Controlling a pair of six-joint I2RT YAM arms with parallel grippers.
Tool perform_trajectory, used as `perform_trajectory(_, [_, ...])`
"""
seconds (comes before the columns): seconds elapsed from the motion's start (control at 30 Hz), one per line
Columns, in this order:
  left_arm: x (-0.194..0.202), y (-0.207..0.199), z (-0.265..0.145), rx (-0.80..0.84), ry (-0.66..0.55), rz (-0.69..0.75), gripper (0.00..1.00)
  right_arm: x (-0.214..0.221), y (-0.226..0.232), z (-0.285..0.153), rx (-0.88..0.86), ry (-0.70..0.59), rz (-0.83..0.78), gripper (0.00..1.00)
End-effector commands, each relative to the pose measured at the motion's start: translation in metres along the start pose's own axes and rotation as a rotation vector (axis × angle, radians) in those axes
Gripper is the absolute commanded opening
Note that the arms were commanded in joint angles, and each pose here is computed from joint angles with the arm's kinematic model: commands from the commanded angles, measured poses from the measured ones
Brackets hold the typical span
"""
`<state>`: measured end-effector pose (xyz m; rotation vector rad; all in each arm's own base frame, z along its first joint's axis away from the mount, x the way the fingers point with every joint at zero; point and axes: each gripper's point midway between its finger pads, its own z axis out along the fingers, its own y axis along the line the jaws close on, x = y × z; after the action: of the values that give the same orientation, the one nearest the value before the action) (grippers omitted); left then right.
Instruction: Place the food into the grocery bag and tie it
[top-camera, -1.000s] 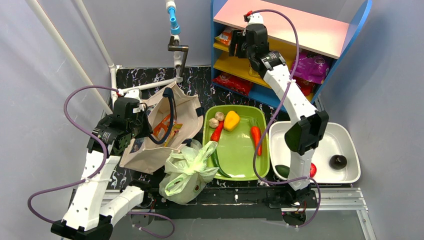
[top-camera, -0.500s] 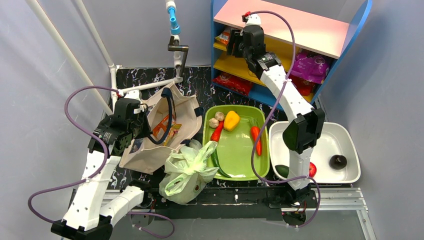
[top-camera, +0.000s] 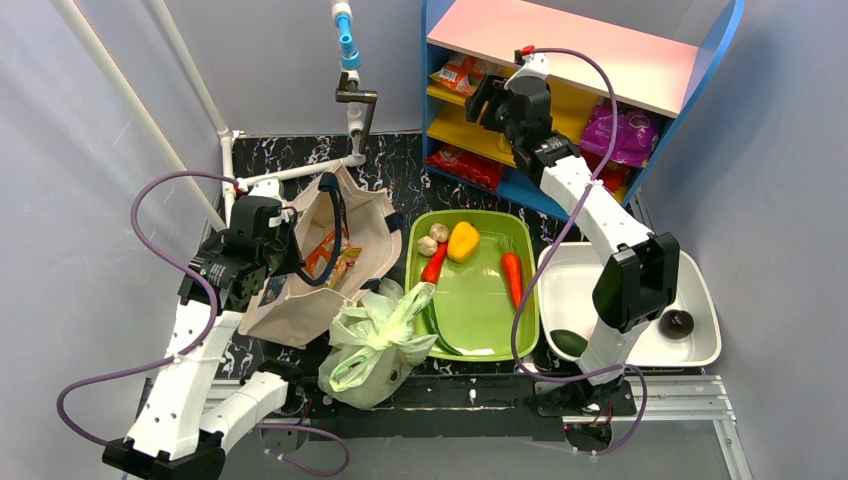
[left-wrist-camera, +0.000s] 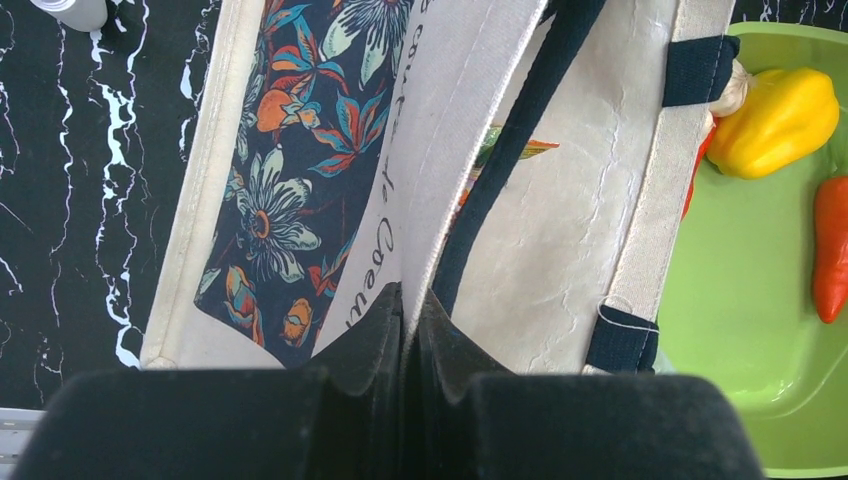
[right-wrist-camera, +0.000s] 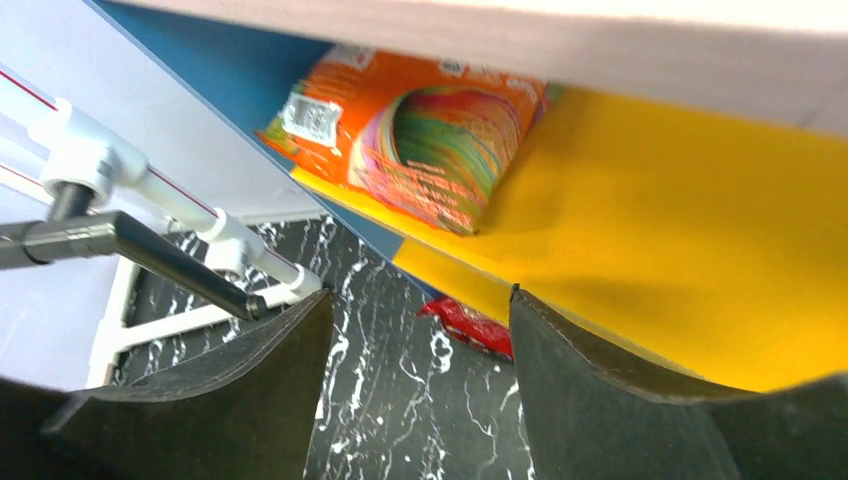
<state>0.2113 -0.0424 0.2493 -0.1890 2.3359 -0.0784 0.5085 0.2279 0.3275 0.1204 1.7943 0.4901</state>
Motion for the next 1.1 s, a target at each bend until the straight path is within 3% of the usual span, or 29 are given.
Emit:
perform_trajectory(0.0, [-0.001,0.001,0.001,-0.002,-0.024,0.009,0.00,-0.054,0.013,-0.005,-0.062,-0.199,0.059,0.73])
perform_trajectory(0.43, [0.004,0.011,-0.009,-0.015,-0.050,0.039,0.00,-0.059,-0.009,0.045,-0.022,-0.186,0.112,0.72])
perform_trajectory(0.73, [0.006,0.017,-0.010,-0.032,-0.066,0.048,0.00,-0.036,-0.001,0.020,-0.066,-0.212,0.080,0.71])
perform_trajectory(1.07, [0.010,0.015,-0.012,-0.019,-0.075,0.080,0.00,-0.026,-0.007,0.045,-0.044,-0.203,0.017,0.71])
